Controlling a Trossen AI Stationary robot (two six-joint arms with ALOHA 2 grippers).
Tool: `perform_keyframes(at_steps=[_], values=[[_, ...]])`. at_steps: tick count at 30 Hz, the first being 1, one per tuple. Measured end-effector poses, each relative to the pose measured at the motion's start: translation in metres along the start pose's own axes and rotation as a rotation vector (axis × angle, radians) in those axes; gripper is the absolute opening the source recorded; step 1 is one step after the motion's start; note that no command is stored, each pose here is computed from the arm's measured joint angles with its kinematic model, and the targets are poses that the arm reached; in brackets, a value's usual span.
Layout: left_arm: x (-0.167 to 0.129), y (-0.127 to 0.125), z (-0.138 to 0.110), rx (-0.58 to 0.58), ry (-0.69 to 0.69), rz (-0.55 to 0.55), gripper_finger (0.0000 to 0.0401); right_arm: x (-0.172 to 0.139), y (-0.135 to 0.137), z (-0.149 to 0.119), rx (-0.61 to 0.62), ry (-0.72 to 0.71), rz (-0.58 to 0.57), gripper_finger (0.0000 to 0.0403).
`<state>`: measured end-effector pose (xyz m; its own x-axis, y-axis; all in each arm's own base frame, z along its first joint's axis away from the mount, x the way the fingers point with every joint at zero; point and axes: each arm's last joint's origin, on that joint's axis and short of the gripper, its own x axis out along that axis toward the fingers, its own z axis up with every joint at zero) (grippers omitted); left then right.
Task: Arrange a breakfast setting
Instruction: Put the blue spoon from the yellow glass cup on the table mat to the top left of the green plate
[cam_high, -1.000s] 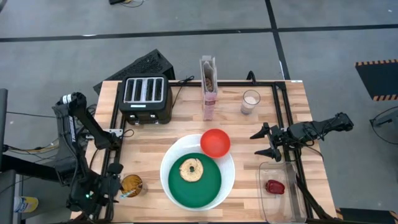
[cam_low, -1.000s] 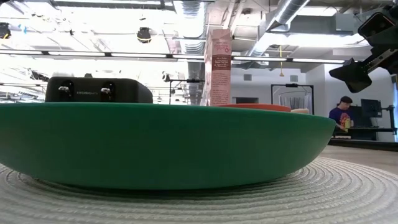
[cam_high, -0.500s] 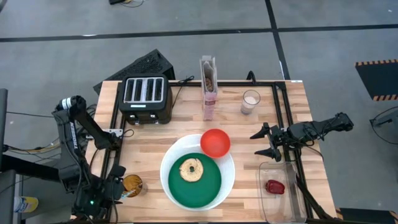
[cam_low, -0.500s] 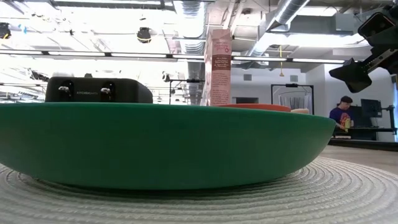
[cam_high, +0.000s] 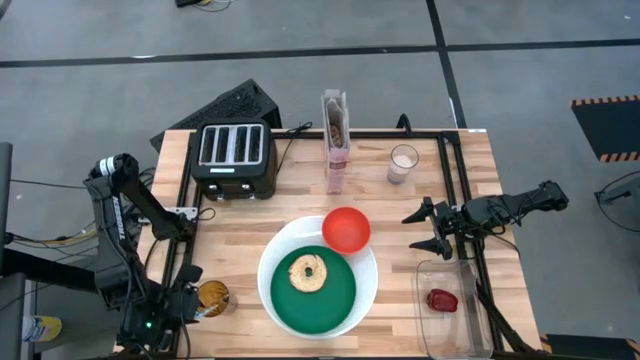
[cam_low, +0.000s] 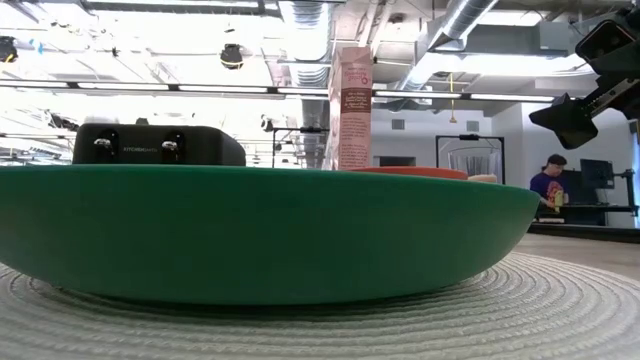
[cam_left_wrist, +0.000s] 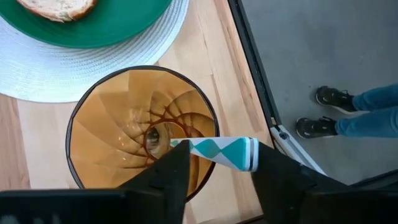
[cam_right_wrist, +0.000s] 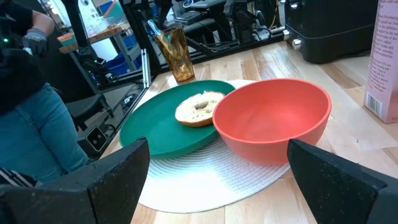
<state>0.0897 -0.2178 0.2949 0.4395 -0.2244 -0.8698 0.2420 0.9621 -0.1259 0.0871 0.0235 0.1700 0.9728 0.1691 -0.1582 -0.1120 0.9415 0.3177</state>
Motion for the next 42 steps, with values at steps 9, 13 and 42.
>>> perform_keyframes(at_steps=[9,13,42], values=[[0.0000,0.0004,0.0007,0.000,-0.023,0.016,0.0082,0.0000,0.0000,0.0000,0.000,0.000,0.000,0.0399],[0.0000,0.0008,0.0012,0.000,-0.041,0.029,0.0074,0.0000,0.0000,0.0001,0.000,0.000,0.000,0.0399],[-0.0077,0.0092,-0.0007,0.024,-0.042,0.073,0.0043,0.0000,0.0000,0.0000,0.000,0.000,0.000,0.0399]])
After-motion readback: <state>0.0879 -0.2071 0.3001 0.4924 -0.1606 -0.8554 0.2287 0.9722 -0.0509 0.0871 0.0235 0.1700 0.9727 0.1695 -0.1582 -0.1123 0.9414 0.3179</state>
